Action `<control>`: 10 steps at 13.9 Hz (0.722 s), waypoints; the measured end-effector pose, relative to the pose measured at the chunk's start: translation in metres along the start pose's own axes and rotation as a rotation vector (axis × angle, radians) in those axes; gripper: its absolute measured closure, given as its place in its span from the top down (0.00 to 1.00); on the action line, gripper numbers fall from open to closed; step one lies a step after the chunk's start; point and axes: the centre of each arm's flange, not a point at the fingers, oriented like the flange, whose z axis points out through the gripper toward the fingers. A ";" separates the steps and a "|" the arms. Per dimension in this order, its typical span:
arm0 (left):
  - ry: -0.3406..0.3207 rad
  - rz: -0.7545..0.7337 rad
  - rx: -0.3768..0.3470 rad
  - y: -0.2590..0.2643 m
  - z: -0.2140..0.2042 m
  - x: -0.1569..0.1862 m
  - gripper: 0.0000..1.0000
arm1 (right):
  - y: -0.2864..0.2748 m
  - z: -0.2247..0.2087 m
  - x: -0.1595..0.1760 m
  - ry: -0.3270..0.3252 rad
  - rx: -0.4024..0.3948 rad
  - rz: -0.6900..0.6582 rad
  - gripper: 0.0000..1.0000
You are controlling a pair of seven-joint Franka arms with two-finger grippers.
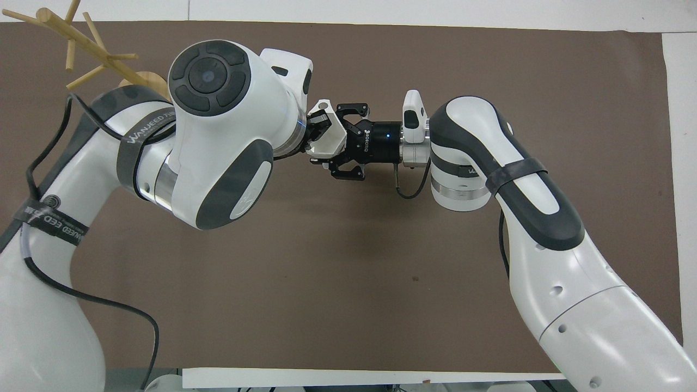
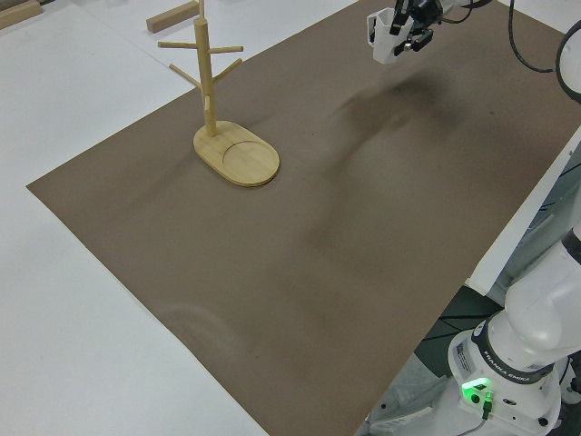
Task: Hang cup on rack
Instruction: 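Grasp the cup with the left gripper while the right gripper holds it, then carry the cup toward the rack with the left gripper while the right gripper withdraws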
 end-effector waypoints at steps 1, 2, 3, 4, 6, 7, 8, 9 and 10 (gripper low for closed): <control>0.003 0.000 -0.005 0.000 0.003 0.000 0.05 | 0.000 -0.001 -0.002 -0.005 -0.005 0.002 0.78; 0.004 -0.001 -0.009 0.000 0.004 0.000 0.05 | 0.000 -0.001 -0.003 -0.009 -0.008 0.004 0.78; 0.006 -0.001 -0.011 0.000 0.006 0.000 0.04 | 0.001 -0.001 -0.004 -0.012 -0.011 0.005 0.78; 0.006 -0.002 -0.012 0.000 0.006 0.000 0.04 | 0.001 -0.001 -0.004 -0.013 -0.012 0.005 0.78; 0.007 -0.004 -0.013 0.000 0.006 0.000 0.04 | 0.001 -0.001 -0.004 -0.012 -0.012 0.005 0.78; 0.006 -0.004 -0.011 0.000 0.007 0.000 0.04 | 0.001 -0.002 -0.003 -0.011 -0.013 0.004 0.82; 0.005 -0.006 -0.009 -0.001 0.009 0.001 0.04 | 0.001 -0.001 -0.001 -0.006 -0.008 0.001 0.92; 0.005 -0.008 -0.007 -0.002 0.010 0.003 0.04 | 0.001 -0.002 0.001 -0.001 -0.006 -0.001 1.00; 0.006 -0.010 -0.006 -0.003 0.010 0.004 0.04 | 0.001 -0.003 0.002 0.001 -0.006 -0.002 1.00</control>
